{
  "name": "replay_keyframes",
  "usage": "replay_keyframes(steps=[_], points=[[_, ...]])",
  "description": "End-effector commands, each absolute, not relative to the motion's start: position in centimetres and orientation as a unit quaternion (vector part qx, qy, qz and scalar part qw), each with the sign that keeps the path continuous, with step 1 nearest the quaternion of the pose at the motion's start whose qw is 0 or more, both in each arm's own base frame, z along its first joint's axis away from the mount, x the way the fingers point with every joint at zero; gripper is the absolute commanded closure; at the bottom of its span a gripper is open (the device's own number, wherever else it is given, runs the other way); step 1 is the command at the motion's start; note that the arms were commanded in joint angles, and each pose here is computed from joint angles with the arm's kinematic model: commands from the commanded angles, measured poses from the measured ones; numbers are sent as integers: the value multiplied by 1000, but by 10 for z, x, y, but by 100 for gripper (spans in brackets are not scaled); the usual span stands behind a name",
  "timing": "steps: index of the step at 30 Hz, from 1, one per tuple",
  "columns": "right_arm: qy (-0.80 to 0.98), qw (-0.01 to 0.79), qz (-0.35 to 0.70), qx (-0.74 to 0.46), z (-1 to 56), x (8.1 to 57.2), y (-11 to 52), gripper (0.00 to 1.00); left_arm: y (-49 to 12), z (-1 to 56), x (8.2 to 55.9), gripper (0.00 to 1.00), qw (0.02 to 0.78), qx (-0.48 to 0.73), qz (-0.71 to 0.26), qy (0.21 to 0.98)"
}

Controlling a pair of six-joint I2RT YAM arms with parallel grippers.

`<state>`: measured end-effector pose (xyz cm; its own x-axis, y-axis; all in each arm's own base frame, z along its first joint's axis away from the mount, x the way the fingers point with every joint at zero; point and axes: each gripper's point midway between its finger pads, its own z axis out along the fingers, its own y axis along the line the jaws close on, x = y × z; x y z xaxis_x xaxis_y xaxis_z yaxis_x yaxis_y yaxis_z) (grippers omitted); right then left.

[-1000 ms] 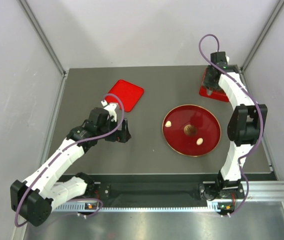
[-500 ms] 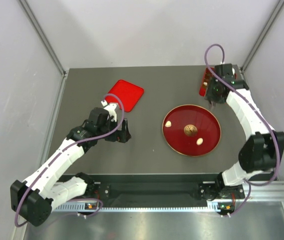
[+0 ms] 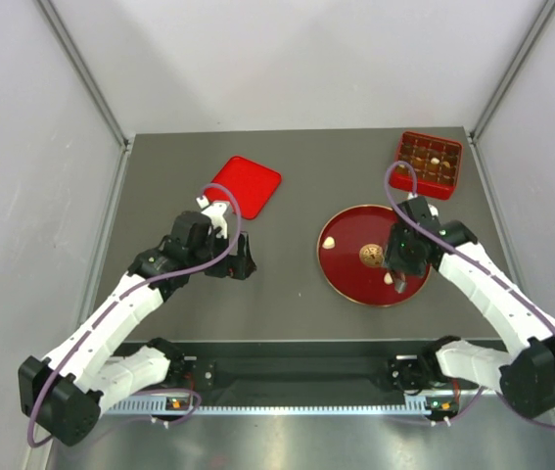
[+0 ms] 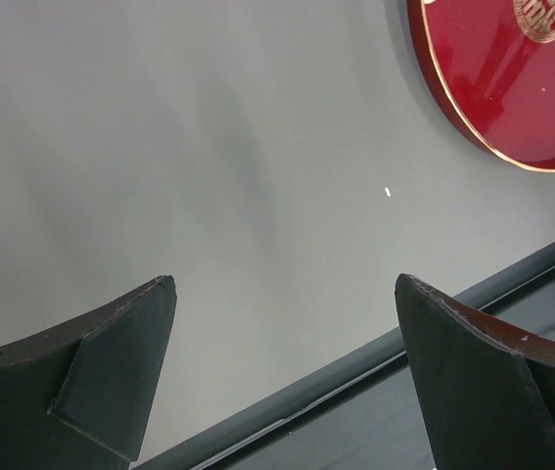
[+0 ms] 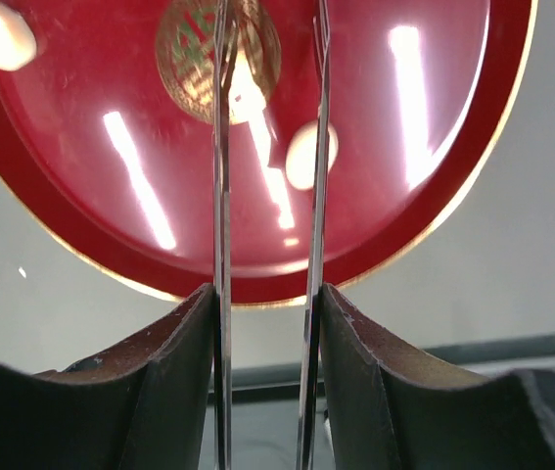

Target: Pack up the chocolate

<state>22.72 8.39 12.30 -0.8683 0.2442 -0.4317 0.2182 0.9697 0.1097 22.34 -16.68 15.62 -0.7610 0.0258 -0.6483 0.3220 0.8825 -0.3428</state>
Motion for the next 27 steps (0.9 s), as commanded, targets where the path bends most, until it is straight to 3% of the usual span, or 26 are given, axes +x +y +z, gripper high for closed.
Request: replay_keyframes(steps=[1, 27], points=[[954, 249, 42, 162, 133, 214, 85, 56, -172, 165, 223, 1, 346, 105, -239, 901], [961, 219, 54, 163, 125, 155, 86, 55, -178, 172, 218, 1, 349, 118, -260, 893]])
